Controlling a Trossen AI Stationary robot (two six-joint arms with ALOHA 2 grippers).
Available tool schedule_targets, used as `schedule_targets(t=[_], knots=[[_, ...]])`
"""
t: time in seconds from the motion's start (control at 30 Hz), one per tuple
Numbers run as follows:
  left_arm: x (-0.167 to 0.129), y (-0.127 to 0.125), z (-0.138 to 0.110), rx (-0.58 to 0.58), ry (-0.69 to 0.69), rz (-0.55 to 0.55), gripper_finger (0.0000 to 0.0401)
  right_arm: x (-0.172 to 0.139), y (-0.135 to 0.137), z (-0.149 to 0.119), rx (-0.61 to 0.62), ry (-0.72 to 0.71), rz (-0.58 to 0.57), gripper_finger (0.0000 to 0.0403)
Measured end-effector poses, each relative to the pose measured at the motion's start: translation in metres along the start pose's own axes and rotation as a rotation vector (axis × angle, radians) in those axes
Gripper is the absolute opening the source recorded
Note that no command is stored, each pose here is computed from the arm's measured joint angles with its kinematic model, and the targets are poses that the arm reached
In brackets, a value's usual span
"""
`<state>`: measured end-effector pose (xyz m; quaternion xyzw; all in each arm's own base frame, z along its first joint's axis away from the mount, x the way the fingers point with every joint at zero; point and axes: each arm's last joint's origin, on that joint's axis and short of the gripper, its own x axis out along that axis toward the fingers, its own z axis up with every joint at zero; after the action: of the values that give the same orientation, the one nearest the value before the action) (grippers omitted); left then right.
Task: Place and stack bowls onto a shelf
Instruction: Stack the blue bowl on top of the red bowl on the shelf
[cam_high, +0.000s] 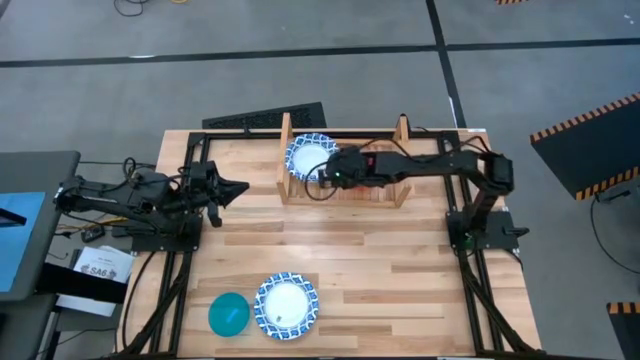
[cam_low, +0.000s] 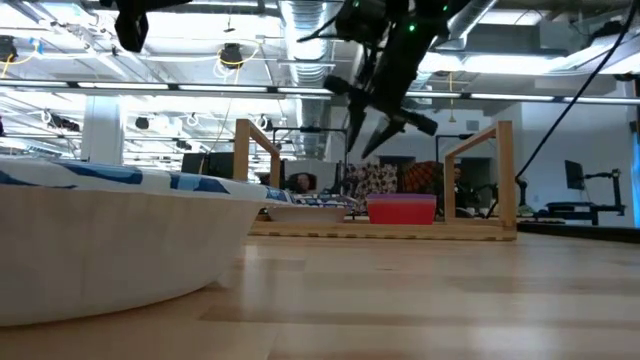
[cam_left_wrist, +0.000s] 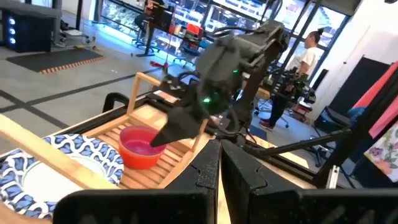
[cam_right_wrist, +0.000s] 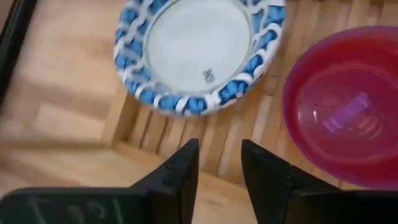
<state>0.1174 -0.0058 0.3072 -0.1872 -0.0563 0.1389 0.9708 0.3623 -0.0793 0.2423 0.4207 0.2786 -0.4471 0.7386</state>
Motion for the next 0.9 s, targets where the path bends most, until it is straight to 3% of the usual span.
schedule_targets(t=[0.23, 0.37, 0.53, 0.7, 0.9], knots=[[0.0, 0.0, -0.001, 0.013, 0.006, 0.002, 0.0, -0.022, 0.014, -0.041, -0.315, 0.056, 0.048, 0.002], [0.0, 0.001, -0.003, 0.015, 0.031, 0.004, 0.0, -0.047, 0.026, -0.081, -0.501, 0.116, 0.141, 0.0028], [0.0, 0.0, -0.004, 0.017, 0.047, -0.025, 0.0, -0.076, 0.028, -0.132, -0.648, 0.175, 0.202, 0.0018], [0.001, 0.0, -0.005, 0.018, 0.052, -0.04, 0.0, -0.094, -0.003, -0.178, -0.653, 0.24, 0.219, 0.0016], [0.008, 0.002, -0.024, -0.05, -0.035, -0.121, 0.0, -0.119, -0.044, -0.207, -0.429, 0.164, 0.418, 0.002]])
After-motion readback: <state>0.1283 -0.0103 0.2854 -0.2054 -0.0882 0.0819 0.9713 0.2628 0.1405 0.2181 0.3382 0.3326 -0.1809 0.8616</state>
